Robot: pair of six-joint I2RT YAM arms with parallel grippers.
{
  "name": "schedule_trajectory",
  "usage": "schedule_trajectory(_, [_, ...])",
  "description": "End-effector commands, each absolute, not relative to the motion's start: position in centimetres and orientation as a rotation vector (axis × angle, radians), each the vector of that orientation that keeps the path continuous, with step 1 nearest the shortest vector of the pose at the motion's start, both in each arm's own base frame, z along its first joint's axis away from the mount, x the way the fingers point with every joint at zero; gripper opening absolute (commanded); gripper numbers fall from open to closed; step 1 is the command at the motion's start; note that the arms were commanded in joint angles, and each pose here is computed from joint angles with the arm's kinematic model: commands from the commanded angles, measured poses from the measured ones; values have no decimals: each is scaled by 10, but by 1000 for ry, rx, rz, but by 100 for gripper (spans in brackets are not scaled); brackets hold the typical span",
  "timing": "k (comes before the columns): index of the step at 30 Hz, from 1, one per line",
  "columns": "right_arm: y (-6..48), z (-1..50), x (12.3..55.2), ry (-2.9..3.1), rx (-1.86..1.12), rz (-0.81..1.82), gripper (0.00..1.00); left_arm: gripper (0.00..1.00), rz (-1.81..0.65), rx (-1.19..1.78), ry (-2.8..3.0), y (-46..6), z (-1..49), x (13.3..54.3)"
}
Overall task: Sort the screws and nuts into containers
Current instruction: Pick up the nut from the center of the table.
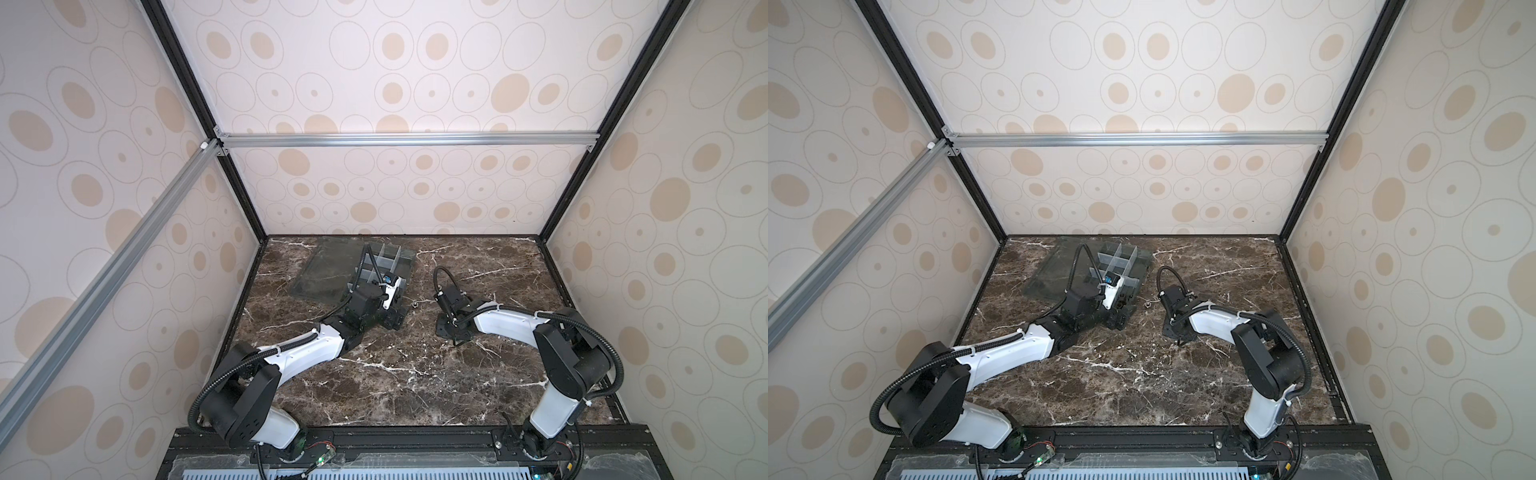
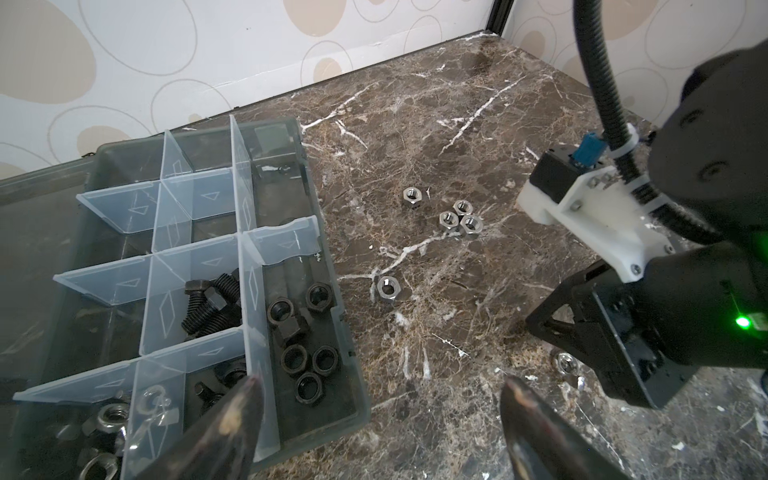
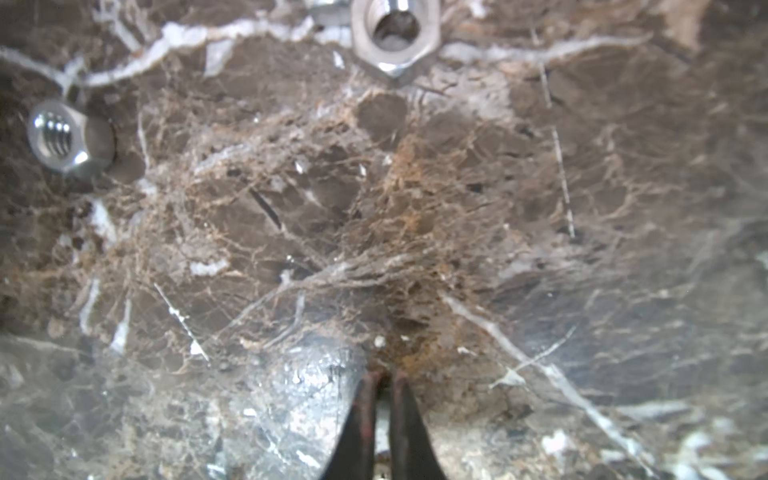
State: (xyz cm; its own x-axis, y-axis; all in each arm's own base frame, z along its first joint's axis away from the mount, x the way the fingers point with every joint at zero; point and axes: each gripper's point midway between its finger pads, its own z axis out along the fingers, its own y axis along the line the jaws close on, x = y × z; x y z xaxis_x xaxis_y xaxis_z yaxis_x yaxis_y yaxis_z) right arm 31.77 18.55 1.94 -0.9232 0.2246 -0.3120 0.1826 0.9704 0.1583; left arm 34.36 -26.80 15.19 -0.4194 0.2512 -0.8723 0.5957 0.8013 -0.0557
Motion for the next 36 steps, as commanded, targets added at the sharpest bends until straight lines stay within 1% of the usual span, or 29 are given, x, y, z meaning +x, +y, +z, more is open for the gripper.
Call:
schedule_trajectory(1, [180, 12, 313, 2815, 305, 147, 5, 89, -442, 635, 1960, -275, 173, 350])
schedule_trajectory(3, [181, 14, 314, 2811, 299, 151, 2, 89, -441, 632, 1959, -275, 174, 350])
schedule_trajectory(6, [182, 20, 317, 2802, 274, 156, 0, 89, -435, 622, 1957, -274, 175, 351])
schedule_trajectory(10, [183, 33, 320, 2778, 218, 167, 0, 89, -428, 611, 1948, -272, 179, 352])
schedule_trajectory(13, [177, 45, 318, 2746, 222, 154, 15, 89, -425, 610, 1943, -272, 181, 352])
schedule_trajectory(14, [175, 47, 316, 2739, 221, 152, 22, 89, -423, 610, 1943, -272, 180, 352])
schedule_trajectory(15, [173, 48, 314, 2742, 224, 144, 27, 89, -422, 611, 1943, -272, 180, 352])
schedule_trajectory(16, [172, 47, 312, 2747, 225, 142, 29, 89, -419, 611, 1946, -272, 179, 353])
schedule_trajectory(22, [174, 28, 298, 2816, 228, 145, 28, 89, -420, 615, 1954, -275, 177, 356])
schedule_trajectory(33, [176, 6, 287, 2876, 228, 138, 17, 89, -420, 615, 1948, -275, 179, 355])
schedule_trajectory(36, [178, 3, 286, 2881, 217, 134, 10, 89, -416, 607, 1944, -272, 181, 354])
